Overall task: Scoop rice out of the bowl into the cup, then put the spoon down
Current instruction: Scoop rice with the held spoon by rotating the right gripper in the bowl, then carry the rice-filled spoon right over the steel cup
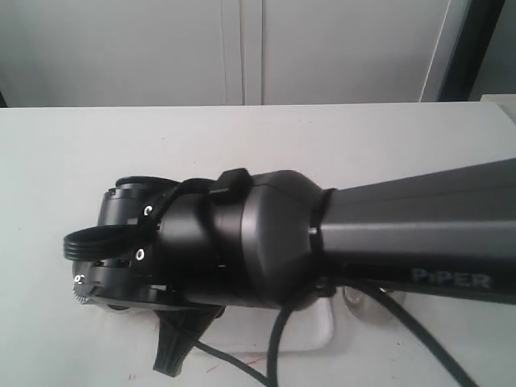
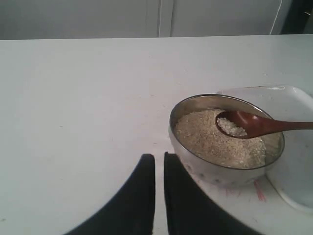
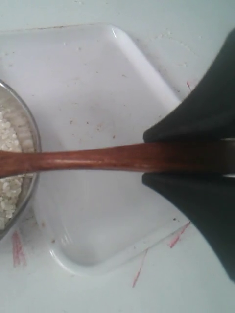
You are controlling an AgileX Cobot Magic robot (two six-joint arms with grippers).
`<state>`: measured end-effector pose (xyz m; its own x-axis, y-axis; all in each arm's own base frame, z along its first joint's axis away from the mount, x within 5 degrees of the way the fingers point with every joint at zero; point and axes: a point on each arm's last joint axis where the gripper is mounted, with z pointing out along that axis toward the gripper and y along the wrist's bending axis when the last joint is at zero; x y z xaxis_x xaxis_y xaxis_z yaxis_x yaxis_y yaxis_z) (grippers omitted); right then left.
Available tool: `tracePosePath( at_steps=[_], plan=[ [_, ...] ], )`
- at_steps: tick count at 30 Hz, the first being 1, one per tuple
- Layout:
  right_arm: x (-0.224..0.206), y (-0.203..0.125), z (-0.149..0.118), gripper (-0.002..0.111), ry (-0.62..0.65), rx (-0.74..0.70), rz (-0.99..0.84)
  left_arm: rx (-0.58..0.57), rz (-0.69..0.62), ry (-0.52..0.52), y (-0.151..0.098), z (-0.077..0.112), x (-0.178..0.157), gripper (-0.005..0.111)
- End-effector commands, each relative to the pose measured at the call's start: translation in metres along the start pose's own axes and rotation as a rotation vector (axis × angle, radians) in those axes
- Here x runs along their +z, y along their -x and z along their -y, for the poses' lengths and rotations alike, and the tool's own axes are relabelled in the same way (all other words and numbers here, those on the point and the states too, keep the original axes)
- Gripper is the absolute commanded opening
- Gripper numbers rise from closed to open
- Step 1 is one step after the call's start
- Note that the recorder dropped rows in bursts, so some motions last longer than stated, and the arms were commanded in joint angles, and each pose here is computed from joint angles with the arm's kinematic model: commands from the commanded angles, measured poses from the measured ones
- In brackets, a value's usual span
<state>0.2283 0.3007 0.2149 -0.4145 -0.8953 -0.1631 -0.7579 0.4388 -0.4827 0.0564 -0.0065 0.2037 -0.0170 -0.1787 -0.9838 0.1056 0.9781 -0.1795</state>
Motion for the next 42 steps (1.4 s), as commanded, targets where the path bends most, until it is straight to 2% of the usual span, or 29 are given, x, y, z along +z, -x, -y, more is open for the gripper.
tracePosePath(
  at_steps=[1,16,29,32,42],
  plan=[
    [-0.015,-0.01,0.006,0.0,0.003,0.025,0.039,-0.008,0.01,0.0,0.003,0.0,0.0,0.014],
    [-0.061,-0.058,0.027,0.0,-0.015,0.088,0.082,-0.008,0.01,0.0,0.003,0.0,0.0,0.014],
    [-0.093,-0.119,0.04,0.0,-0.038,0.13,0.092,-0.008,0.01,0.0,0.003,0.0,0.0,0.014],
    [-0.104,-0.142,0.044,0.0,-0.048,0.153,0.095,-0.008,0.01,0.0,0.003,0.0,0.0,0.014],
    [-0.112,-0.191,0.045,0.0,-0.071,0.185,0.059,-0.008,0.01,0.0,0.003,0.0,0.0,0.014]
  ],
)
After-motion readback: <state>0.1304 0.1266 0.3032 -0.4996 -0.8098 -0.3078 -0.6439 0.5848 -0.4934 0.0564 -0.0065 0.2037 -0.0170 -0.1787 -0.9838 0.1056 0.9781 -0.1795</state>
